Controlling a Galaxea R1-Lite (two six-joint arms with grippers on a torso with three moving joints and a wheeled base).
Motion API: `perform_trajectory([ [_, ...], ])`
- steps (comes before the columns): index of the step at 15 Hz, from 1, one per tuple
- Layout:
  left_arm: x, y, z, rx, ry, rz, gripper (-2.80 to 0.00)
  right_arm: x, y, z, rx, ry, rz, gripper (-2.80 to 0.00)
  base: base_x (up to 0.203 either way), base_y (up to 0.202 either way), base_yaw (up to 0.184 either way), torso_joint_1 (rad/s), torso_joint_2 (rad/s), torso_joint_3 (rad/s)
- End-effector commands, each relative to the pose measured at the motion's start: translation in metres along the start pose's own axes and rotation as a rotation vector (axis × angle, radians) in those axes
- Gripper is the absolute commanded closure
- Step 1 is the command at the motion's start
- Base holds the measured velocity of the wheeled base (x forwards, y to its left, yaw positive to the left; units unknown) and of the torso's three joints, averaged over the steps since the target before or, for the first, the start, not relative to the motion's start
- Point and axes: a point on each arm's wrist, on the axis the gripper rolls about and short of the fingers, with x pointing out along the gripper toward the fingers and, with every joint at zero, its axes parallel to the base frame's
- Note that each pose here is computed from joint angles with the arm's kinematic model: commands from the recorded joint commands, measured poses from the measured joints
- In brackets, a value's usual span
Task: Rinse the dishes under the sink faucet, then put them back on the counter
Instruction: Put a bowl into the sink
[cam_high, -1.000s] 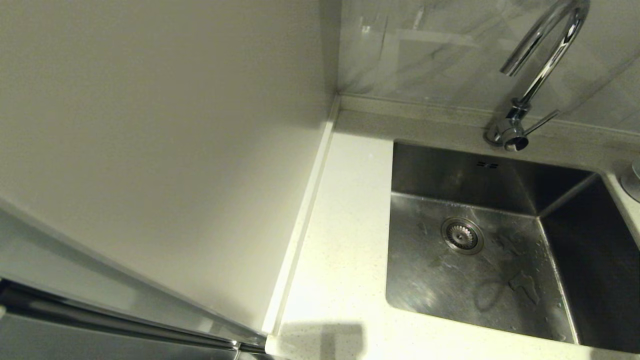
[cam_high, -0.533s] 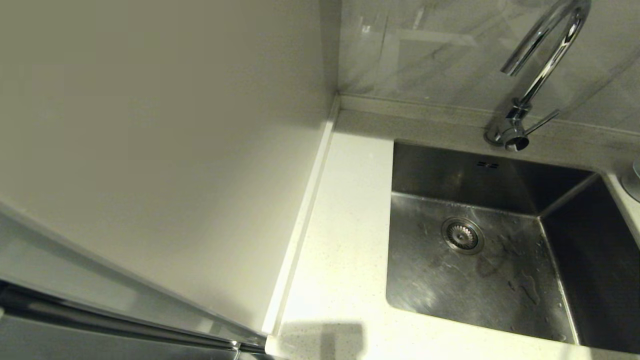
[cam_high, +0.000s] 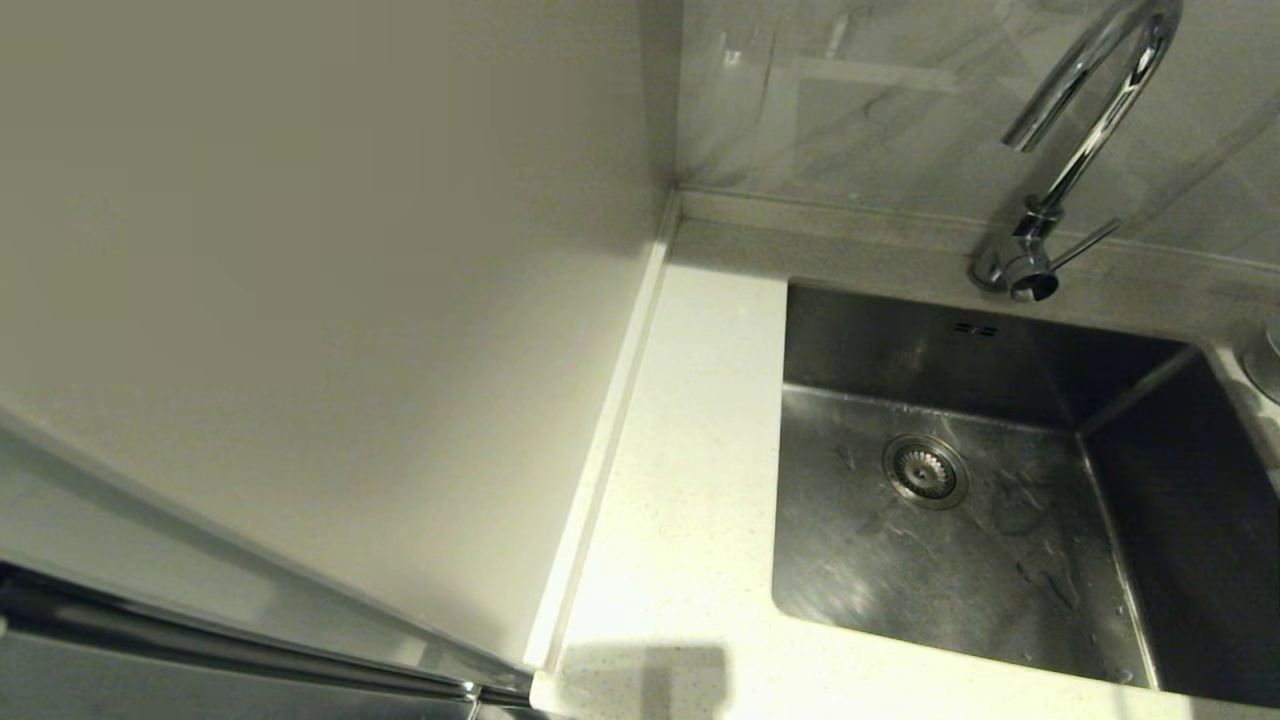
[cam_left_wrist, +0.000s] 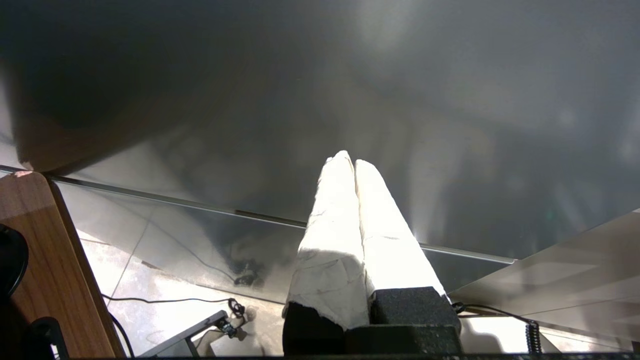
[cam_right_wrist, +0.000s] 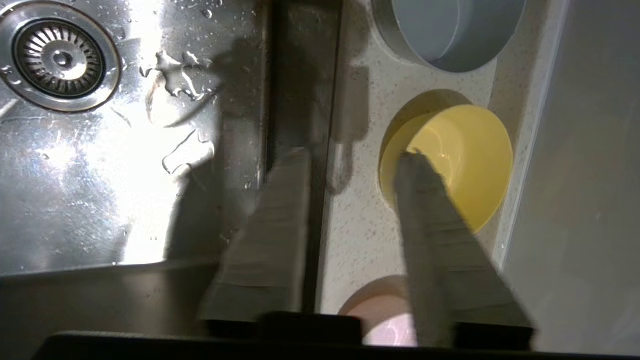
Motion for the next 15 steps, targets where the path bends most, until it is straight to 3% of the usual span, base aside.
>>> perform_trajectory([
  [1, 0.0, 0.0, -0.001, -0.001, 0.003, 0.0, 0.0, 0.025, -0.005, 0.001, 0.005, 0.039, 0.013, -2.8, 0.0, 0.0, 0.0, 0.0, 0.0, 0.0],
  [7, 0.0, 0.0, -0.001, -0.001, 0.003, 0.0, 0.0, 0.094, -0.018, 0.014, 0.025, 0.049, 0.067, -2.8, 0.0, 0.0, 0.0, 0.0, 0.0, 0.0],
  [12, 0.0, 0.0, -0.001, -0.001, 0.003, 0.0, 0.0, 0.144, -0.029, 0.025, 0.018, -0.067, 0.048, -2.8, 0.0, 0.0, 0.0, 0.0, 0.0, 0.0],
  [15, 0.0, 0.0, -0.001, -0.001, 0.003, 0.0, 0.0, 0.157, -0.031, 0.024, -0.013, -0.081, 0.033, -2.8, 0.0, 0.0, 0.0, 0.0, 0.0, 0.0],
])
